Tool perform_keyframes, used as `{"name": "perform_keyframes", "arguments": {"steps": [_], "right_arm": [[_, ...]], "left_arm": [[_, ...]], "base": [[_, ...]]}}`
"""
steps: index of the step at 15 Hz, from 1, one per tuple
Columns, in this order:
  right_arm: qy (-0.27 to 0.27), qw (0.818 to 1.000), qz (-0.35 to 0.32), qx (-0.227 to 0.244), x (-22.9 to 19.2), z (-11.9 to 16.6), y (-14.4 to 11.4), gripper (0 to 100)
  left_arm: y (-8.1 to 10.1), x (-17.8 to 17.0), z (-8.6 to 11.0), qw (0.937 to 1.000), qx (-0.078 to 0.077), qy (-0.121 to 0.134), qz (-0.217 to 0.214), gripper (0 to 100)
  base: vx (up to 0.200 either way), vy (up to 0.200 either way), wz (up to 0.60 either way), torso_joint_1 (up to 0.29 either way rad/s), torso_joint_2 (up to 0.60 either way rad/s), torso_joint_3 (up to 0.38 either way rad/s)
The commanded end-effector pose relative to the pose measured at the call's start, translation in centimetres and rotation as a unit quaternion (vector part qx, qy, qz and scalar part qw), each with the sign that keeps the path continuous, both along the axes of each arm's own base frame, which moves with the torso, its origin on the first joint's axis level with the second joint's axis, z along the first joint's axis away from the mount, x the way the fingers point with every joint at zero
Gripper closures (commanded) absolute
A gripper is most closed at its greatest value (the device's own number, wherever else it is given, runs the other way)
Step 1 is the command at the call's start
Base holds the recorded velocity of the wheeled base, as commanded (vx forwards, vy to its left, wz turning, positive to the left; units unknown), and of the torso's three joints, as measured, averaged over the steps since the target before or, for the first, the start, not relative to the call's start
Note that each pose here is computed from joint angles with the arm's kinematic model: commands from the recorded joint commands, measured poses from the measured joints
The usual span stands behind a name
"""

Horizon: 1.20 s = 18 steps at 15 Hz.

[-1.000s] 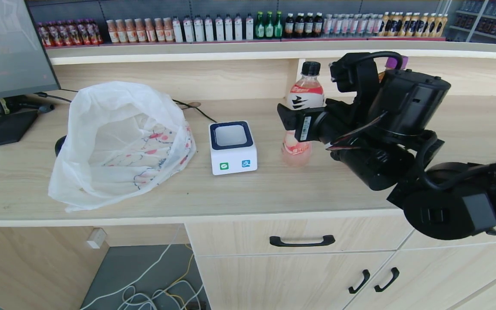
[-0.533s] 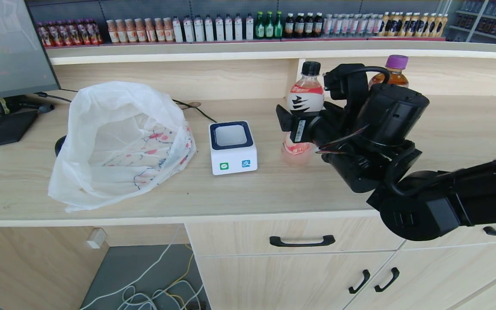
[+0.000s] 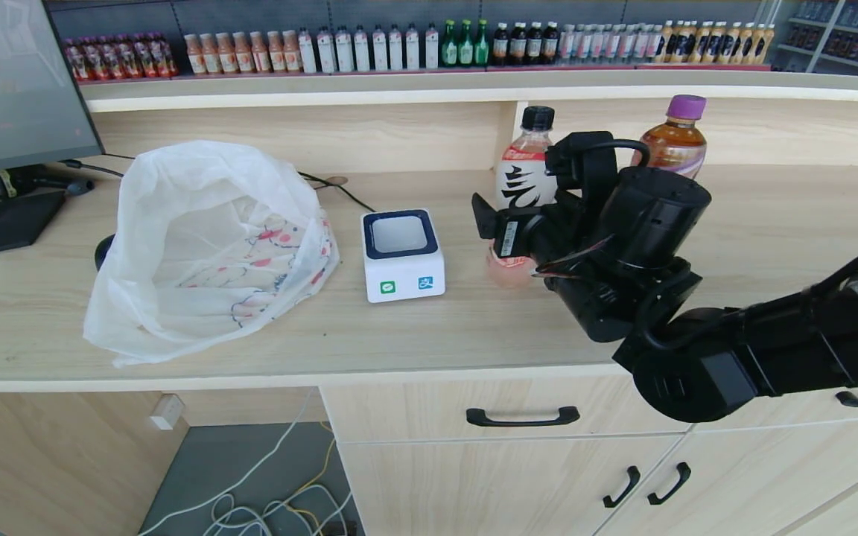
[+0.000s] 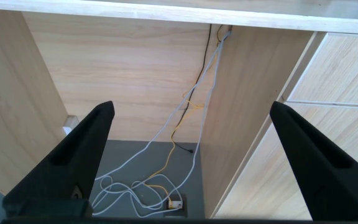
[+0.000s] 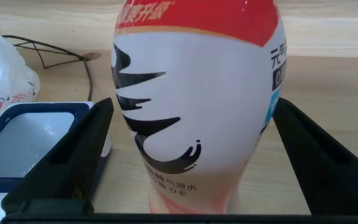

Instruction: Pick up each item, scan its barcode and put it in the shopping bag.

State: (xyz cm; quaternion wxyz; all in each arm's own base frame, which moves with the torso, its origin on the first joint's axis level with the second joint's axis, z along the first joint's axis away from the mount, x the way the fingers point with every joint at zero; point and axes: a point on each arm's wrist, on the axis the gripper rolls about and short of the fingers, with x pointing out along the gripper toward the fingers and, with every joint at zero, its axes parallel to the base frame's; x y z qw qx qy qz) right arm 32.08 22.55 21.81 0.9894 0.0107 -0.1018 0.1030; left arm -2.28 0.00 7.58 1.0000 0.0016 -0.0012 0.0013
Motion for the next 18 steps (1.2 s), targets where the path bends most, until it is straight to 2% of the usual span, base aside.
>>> {"name": "perform_keyframes", "arguments": {"steps": [1, 14, 15, 18], "right_arm": [[0.003, 1.0, 0.0, -0.003, 0.2, -0.38, 0.18, 0], [-0.018, 1.0, -0.004, 0.007, 1.13, -0.31, 0.7, 0], [-0.017, 1.0, -0.005, 0.006, 1.18, -0.41, 0.67, 100], [-0.018, 1.0, -0.005, 0.009, 1.19, -0.29, 0.6, 100]], "left_arm": [[0.0, 0.0, 0.0, 1.0, 0.0, 0.0, 0.0, 0], [0.0, 0.0, 0.0, 1.0, 0.0, 0.0, 0.0, 0], [0.0, 0.0, 0.0, 1.0, 0.0, 0.0, 0.0, 0], [0.0, 0.0, 0.0, 1.0, 0.0, 0.0, 0.0, 0]], "base": [[0.0, 0.0, 0.0, 0.0, 0.0, 0.0], [0.0, 0.0, 0.0, 0.0, 0.0, 0.0], [0.0, 0.0, 0.0, 0.0, 0.0, 0.0], [0.0, 0.0, 0.0, 0.0, 0.0, 0.0]]}}
